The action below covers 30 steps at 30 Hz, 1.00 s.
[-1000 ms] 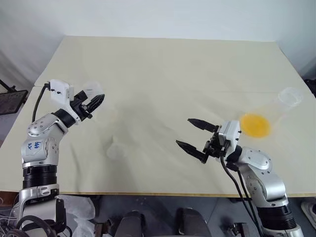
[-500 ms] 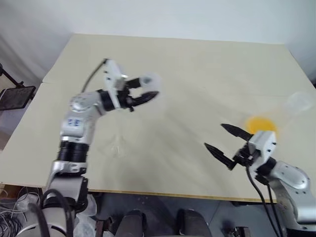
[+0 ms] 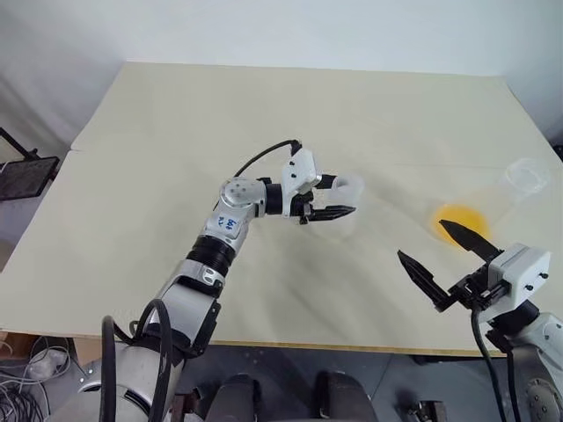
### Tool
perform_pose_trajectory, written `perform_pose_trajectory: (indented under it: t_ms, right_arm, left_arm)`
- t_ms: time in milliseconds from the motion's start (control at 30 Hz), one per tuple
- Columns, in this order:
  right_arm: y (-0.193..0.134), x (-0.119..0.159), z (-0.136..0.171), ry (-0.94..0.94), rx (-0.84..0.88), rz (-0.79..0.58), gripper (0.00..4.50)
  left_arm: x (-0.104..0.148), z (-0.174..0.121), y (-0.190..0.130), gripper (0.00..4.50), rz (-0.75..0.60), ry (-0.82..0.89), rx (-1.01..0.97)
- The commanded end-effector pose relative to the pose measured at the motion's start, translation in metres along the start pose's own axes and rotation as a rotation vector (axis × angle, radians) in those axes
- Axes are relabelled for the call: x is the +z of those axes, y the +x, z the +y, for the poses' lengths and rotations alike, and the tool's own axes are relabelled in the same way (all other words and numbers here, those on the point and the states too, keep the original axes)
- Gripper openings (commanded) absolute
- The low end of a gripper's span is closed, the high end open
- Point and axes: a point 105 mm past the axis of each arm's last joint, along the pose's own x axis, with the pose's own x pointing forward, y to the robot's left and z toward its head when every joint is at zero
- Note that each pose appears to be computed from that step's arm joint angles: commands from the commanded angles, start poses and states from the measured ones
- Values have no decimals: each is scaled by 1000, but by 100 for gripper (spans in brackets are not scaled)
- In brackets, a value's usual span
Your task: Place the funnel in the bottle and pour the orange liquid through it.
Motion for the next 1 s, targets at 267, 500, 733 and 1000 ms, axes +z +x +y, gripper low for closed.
perform_pose_trajectory:
  t_ms: [267, 500, 733, 1000]
  right_arm:
    - [1, 3, 2, 12, 18, -11, 450]
    - [13, 0, 7, 25, 96, -18, 450]
    - [41, -2, 31, 49, 352, -36, 450]
    - [71, 5, 56, 28, 584, -93, 450]
  left_arm:
    - [14, 17, -24, 447, 14, -9, 5]
    - [22, 30, -68, 447, -12, 11, 70]
    - [34, 21, -165, 447, -98, 97, 264]
    - [6, -20, -278, 447, 29, 11, 643]
